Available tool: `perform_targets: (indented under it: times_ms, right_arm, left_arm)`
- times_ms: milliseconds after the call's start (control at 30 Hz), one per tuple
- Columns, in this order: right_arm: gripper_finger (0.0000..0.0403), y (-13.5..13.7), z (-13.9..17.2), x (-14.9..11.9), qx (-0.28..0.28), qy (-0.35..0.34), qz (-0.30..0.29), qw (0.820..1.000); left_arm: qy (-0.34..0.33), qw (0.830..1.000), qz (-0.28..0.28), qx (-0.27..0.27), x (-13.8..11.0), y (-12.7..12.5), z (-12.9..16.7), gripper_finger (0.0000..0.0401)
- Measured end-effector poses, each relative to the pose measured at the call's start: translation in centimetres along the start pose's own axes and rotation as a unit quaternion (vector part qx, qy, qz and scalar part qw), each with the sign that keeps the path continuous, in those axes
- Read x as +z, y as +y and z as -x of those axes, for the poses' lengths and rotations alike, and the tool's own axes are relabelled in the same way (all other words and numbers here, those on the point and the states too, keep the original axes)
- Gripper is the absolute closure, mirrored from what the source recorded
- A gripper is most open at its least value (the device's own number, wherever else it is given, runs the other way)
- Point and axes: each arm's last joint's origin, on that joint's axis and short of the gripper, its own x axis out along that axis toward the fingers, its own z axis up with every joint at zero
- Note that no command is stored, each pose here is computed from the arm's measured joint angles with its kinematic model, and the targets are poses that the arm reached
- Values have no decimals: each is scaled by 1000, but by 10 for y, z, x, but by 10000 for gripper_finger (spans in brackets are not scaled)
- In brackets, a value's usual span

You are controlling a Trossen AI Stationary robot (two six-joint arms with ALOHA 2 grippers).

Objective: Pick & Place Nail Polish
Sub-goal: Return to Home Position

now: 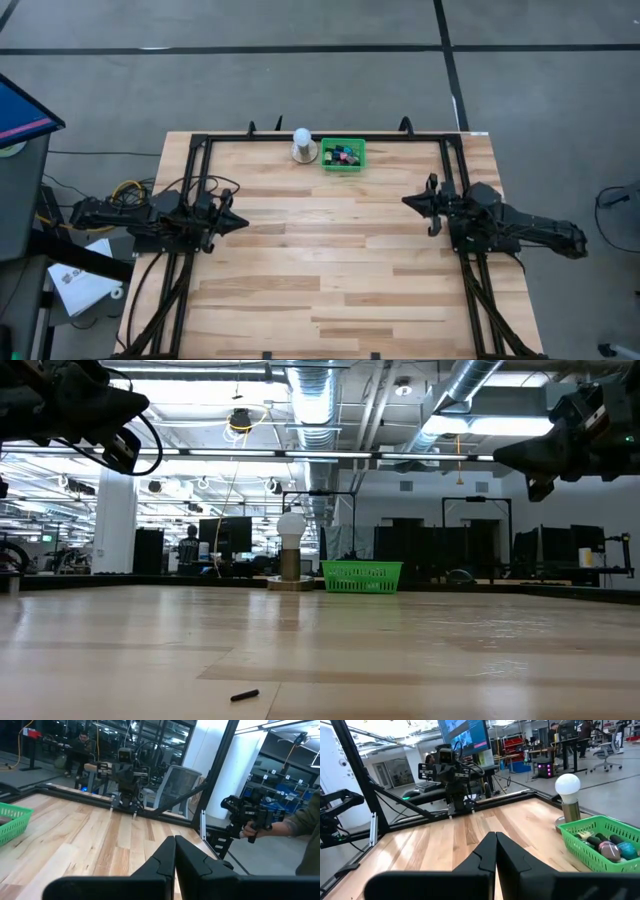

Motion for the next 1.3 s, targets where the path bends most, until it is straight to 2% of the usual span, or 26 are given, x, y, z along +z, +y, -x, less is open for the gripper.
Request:
perform_targets:
  times_ms: [1300]
  right_arm:
    - [403, 0, 0, 0, 0, 1, -2, 1000]
  left_arm:
    - [-10, 1000, 0, -3, 2, -1, 0, 401]
